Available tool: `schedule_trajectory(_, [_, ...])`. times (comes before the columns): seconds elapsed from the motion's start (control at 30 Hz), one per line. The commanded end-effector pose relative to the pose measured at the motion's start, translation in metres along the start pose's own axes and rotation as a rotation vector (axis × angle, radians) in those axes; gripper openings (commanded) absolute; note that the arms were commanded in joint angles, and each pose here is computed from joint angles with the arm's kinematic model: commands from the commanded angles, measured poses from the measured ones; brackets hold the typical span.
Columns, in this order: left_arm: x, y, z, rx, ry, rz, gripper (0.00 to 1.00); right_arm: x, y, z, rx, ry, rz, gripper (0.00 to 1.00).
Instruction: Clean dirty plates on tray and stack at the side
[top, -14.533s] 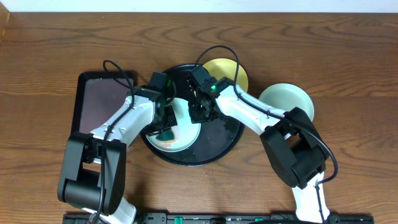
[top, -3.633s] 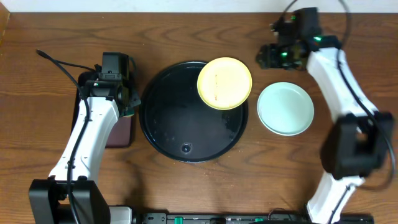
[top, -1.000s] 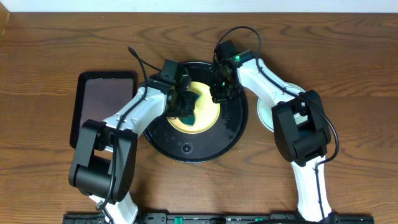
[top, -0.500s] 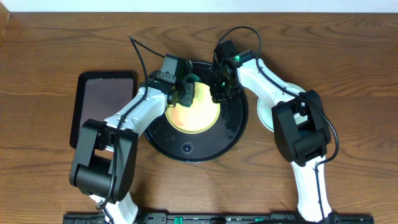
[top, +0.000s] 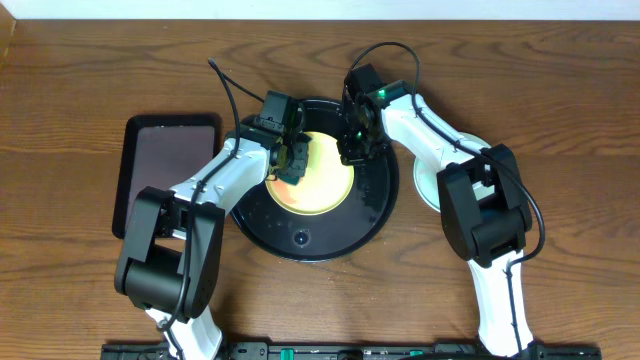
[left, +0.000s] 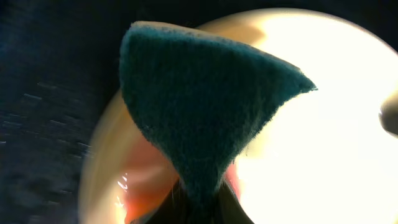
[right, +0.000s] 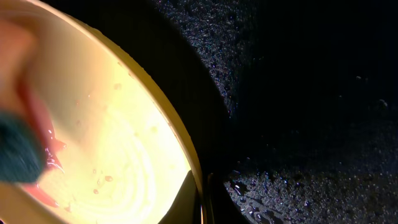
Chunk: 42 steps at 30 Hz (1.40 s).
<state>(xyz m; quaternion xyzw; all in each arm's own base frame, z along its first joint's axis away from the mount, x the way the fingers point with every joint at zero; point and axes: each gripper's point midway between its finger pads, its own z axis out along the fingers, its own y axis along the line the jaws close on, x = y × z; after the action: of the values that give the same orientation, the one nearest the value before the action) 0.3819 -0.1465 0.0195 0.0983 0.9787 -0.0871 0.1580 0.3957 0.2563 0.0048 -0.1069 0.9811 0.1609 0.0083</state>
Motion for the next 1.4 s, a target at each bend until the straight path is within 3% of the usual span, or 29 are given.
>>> schedule_trajectory(0.0, [0.020, -0.040, 0.000, 0.235, 0.077, 0.113, 0.08, 0.001, -0.003, 0.009, 0.025, 0.009, 0.012, 0.01])
schedule_trajectory(0.23, [0.000, -0.030, 0.003, 0.177, -0.007, 0.156, 0.08, 0.001, -0.003, 0.009, 0.024, 0.009, 0.011, 0.01])
schedule_trajectory(0.5, [-0.042, 0.054, -0.009, -0.304, -0.187, -0.039, 0.08, 0.001, -0.003, 0.009, 0.025, 0.010, 0.012, 0.01])
schedule_trajectory(0.63, [-0.049, 0.074, -0.041, -0.417, -0.201, -0.086, 0.08, 0.001, -0.003, 0.009, 0.025, 0.009, 0.012, 0.01])
schedule_trajectory(0.83, [-0.050, 0.082, -0.114, -0.421, -0.228, -0.206, 0.08, 0.001, -0.002, 0.007, 0.024, 0.008, 0.011, 0.01])
schedule_trajectory(1.03, [-0.022, 0.103, -0.172, -0.442, -0.234, -0.323, 0.08, -0.003, 0.006, -0.019, 0.045, -0.043, -0.061, 0.01])
schedule_trajectory(1.2, [0.001, 0.131, -0.181, -0.485, -0.173, -0.392, 0.08, -0.013, 0.010, -0.060, 0.206, -0.170, -0.116, 0.01])
schedule_trajectory(1.37, [0.016, 0.156, -0.173, -0.517, -0.131, -0.465, 0.08, -0.025, 0.007, -0.121, 0.504, -0.377, -0.173, 0.01])
